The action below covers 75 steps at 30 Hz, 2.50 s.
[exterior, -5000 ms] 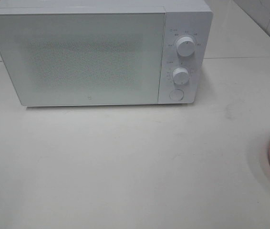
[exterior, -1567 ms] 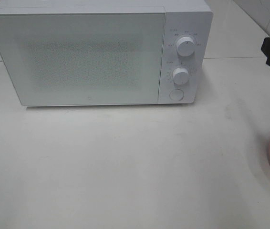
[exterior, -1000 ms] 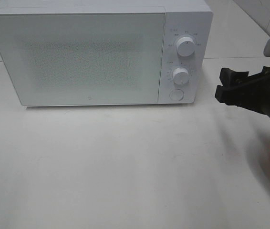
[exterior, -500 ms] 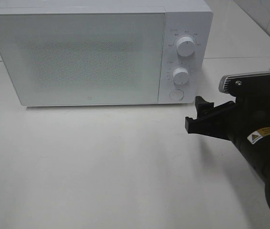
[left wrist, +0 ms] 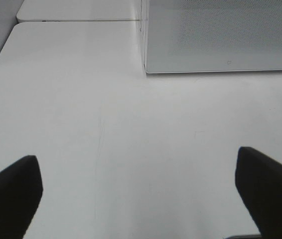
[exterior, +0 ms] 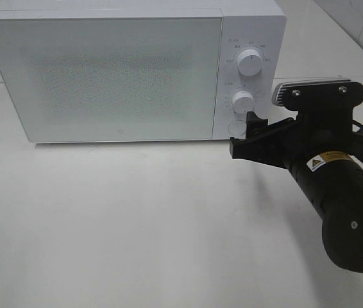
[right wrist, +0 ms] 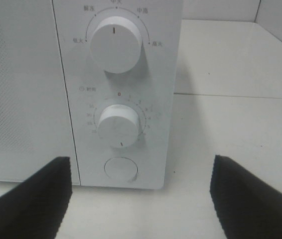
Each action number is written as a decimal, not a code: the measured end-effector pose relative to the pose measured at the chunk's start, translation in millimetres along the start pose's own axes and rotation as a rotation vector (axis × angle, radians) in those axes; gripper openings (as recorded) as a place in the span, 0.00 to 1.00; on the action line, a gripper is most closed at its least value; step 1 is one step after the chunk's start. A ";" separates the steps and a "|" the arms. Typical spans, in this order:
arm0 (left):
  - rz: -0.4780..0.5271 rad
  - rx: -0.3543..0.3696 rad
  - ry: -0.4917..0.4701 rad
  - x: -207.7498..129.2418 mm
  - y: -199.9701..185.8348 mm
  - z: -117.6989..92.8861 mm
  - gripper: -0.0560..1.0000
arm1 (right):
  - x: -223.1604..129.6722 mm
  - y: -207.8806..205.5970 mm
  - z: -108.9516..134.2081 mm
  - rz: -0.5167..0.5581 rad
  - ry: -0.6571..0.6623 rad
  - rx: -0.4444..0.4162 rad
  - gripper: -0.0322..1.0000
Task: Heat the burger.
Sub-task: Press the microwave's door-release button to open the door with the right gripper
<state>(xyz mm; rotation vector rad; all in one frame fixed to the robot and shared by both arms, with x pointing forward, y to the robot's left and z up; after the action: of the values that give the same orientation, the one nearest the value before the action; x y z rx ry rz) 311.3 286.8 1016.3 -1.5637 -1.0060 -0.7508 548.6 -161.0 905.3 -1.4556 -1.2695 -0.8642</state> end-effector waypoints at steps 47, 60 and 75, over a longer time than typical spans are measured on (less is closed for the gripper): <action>0.000 0.000 0.000 0.0 0.0 0.0 0.97 | -13.0 11.5 6.1 0.009 1.542 -0.058 0.15; 0.000 0.000 0.000 0.0 0.0 0.0 0.97 | -28.0 10.8 14.4 0.109 1.620 -0.088 0.04; 0.000 0.000 0.000 0.0 0.0 0.0 0.97 | -42.2 39.7 26.0 0.125 1.661 -0.100 0.04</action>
<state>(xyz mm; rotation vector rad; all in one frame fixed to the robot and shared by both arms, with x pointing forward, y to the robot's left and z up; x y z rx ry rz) 311.3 286.8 1016.3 -1.5637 -1.0060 -0.7508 576.7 -146.6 850.2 -0.4244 0.1327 -1.5032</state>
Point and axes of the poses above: a point on each arm's last joint axis where the gripper is mounted, y pointing out along that axis toward the gripper, z along the wrist's bending axis when the last joint is at zero, x = y × z, the point moved 9 cm from there along y, pointing out along that axis toward the gripper, and after that the axes turned 13 degrees about -y, right-handed, at the moved point
